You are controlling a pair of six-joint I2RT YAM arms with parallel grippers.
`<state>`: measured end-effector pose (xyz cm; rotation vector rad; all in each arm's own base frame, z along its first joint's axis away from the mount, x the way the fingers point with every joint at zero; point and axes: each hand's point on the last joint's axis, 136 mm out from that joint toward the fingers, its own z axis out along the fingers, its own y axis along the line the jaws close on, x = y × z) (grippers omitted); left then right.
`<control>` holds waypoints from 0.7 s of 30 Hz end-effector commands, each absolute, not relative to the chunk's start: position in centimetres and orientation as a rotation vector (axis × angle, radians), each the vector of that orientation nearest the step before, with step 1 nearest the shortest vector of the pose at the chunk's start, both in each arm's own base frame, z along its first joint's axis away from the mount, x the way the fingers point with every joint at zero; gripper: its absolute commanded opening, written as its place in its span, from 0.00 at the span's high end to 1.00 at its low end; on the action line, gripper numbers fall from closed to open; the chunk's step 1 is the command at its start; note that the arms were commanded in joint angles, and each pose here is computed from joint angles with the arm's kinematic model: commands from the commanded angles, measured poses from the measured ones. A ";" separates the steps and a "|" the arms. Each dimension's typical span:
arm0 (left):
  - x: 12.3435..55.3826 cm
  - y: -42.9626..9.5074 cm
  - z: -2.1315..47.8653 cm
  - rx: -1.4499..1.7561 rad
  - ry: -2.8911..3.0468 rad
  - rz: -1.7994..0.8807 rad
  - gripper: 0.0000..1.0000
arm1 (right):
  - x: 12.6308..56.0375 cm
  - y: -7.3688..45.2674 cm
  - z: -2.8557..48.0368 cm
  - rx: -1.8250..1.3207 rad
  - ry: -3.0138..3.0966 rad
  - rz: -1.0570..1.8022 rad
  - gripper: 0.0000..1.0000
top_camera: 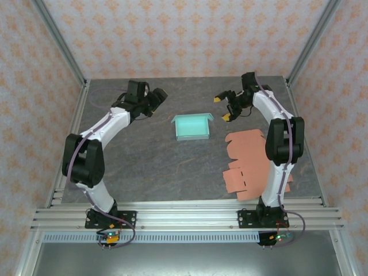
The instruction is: Fold the paper box
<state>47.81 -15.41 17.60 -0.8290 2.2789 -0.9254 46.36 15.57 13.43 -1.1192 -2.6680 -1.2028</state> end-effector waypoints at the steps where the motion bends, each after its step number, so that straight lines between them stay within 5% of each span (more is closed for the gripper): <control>1: 46.8 -18.0 17.2 -0.952 2.351 -1.079 0.29 | 46.8 16.8 14.4 -1.127 -2.581 -1.260 0.23; 21: 45.6 -23.5 14.9 -1.035 2.368 -1.227 0.42 | 45.0 23.0 13.2 -1.131 -2.506 -1.247 0.38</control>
